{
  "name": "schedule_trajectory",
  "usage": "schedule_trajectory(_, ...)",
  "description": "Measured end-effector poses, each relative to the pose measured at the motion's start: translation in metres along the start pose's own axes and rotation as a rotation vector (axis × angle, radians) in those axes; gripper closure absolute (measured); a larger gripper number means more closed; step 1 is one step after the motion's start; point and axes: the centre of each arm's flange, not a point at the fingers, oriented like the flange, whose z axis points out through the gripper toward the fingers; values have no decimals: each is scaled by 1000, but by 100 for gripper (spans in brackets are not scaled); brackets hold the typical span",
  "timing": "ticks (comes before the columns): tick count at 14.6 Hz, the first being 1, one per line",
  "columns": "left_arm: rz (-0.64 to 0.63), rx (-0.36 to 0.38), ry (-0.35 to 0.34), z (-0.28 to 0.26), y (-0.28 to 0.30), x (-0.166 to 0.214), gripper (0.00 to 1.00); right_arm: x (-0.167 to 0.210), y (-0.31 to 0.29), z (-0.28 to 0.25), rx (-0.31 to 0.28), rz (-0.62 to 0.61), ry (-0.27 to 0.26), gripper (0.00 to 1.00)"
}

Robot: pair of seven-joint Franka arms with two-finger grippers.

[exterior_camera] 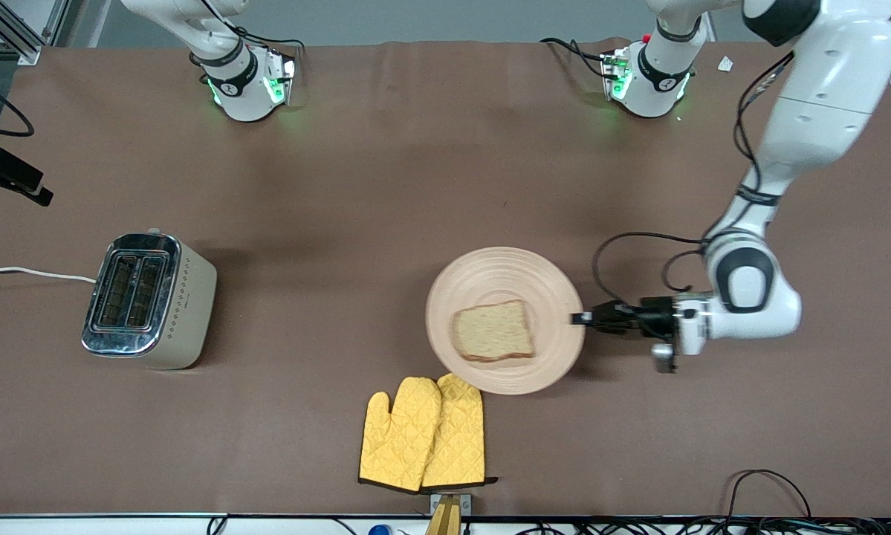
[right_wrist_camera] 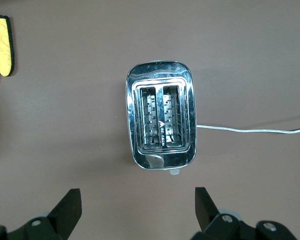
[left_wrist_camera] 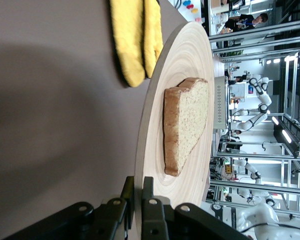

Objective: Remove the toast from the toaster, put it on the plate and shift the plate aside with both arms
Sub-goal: 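Push the plate with the left gripper away from the toaster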

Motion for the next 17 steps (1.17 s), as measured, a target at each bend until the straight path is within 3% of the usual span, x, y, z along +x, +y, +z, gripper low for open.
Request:
schedule_trajectory(4,-13,62,32,-127,-44,-20,91,0,-1,0,0,-1,0,0)
schedule_trajectory(8,-31,151,50,-194,-74,-44,91,0,-1,0,0,-2,0,0)
schedule_trajectory(12,-74,186,56,-229,-107,-70,91,0,-1,0,0,-2,0,0)
schedule_trajectory(17,-180,171,51,-226,-134,-84,91,0,-1,0,0,-2,0,0)
